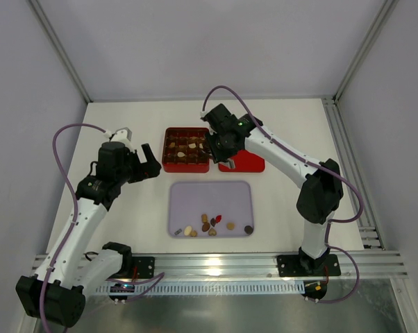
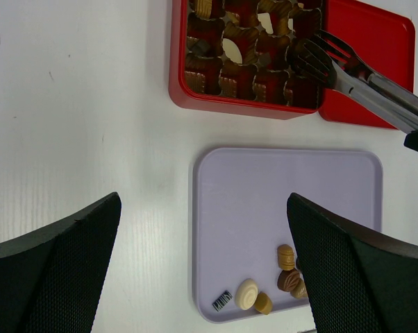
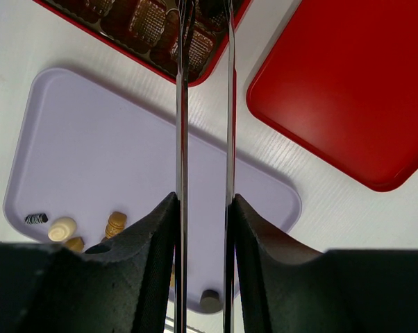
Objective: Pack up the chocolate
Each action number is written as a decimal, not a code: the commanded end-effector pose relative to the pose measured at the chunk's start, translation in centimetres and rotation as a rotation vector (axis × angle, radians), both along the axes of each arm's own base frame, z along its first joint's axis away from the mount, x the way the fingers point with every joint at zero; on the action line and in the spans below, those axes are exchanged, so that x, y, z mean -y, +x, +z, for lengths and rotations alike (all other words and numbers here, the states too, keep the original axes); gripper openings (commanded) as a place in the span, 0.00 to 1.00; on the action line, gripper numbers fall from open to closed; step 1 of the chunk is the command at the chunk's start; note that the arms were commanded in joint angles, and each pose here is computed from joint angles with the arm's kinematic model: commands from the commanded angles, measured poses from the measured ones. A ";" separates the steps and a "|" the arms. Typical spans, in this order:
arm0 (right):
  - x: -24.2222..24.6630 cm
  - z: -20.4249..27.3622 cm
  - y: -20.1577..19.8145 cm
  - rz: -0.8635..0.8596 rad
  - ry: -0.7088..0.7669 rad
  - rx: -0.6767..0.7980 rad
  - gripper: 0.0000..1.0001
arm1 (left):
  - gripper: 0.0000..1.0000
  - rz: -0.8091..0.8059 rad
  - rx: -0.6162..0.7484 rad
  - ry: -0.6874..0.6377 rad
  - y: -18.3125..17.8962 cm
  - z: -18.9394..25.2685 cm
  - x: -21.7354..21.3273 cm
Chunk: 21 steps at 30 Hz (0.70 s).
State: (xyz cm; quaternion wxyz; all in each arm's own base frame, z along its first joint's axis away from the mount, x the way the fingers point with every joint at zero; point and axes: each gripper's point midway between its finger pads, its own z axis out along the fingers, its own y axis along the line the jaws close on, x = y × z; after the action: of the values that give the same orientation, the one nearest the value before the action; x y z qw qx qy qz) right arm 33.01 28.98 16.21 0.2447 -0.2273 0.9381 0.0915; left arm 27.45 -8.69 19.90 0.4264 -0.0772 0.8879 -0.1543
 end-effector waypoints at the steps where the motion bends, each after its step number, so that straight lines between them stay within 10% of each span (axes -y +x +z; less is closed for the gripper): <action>1: -0.6 1.0 0.7 0.009 0.029 0.038 0.39 | 1.00 0.003 0.038 -0.008 0.4 1.2 0.0; 21: 1.1 8.0 1.7 -0.031 0.130 0.148 0.39 | 1.00 0.001 0.041 -0.011 0.5 1.3 0.0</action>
State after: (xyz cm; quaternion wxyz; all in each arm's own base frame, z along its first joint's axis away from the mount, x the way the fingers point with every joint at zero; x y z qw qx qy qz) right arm 33.92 28.92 18.20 0.2642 -0.2182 0.9339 0.1024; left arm 27.45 -8.69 19.90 0.4264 -0.0772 0.8879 -0.1543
